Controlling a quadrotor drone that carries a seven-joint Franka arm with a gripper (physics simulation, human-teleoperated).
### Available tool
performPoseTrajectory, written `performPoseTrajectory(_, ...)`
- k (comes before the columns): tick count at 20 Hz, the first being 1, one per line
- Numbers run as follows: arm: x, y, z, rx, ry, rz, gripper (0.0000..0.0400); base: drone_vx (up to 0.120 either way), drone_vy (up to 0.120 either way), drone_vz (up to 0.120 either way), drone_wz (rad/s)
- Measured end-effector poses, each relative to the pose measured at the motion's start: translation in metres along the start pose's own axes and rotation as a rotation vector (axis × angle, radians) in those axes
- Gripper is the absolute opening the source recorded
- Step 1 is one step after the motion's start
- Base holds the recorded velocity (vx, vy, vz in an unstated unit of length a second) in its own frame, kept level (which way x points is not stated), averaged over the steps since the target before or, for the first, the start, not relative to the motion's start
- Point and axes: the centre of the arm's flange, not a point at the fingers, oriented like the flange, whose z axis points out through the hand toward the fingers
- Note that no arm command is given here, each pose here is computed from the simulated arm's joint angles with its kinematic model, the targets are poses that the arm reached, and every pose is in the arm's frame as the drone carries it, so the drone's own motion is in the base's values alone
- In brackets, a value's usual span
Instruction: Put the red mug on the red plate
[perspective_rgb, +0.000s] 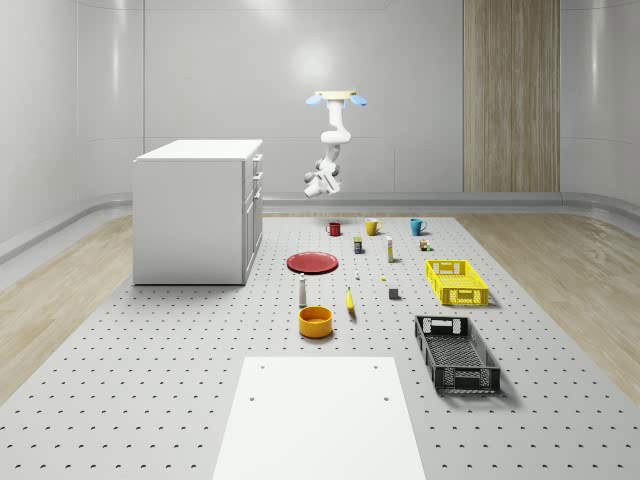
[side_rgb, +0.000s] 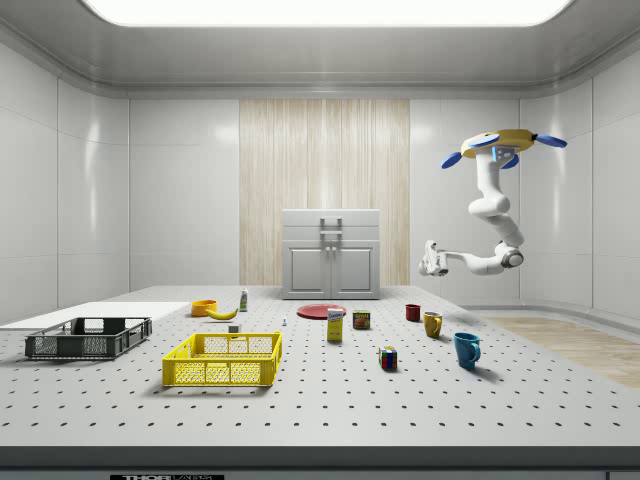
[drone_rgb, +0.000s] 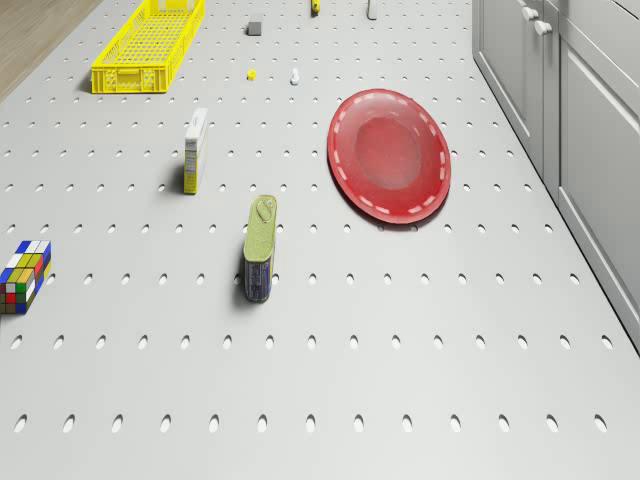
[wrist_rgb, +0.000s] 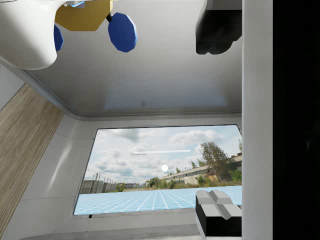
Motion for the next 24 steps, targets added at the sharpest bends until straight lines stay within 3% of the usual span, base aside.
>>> performPoseTrajectory(4, -0.045, -0.044, 0.023, -0.484, 0.482, -0.015, 0.0400, 0.120, 0.000, -0.120, 0.000)
performPoseTrajectory(6, -0.059, -0.058, 0.046, -0.705, 0.701, -0.022, 0.0400, 0.120, 0.000, -0.120, 0.000)
performPoseTrajectory(8, -0.067, -0.065, 0.068, -0.884, 0.880, -0.028, 0.0400, 0.120, 0.000, -0.120, 0.000)
performPoseTrajectory(14, -0.072, -0.068, 0.111, -1.189, 1.188, -0.042, 0.0400, 0.107, 0.000, -0.120, 0.000)
performPoseTrajectory(21, -0.070, -0.066, 0.127, -1.305, 1.309, -0.050, 0.0400, 0.000, 0.109, -0.120, 0.000)
performPoseTrajectory(24, -0.070, -0.065, 0.130, -1.324, 1.329, -0.051, 0.0400, 0.080, 0.000, -0.120, 0.000)
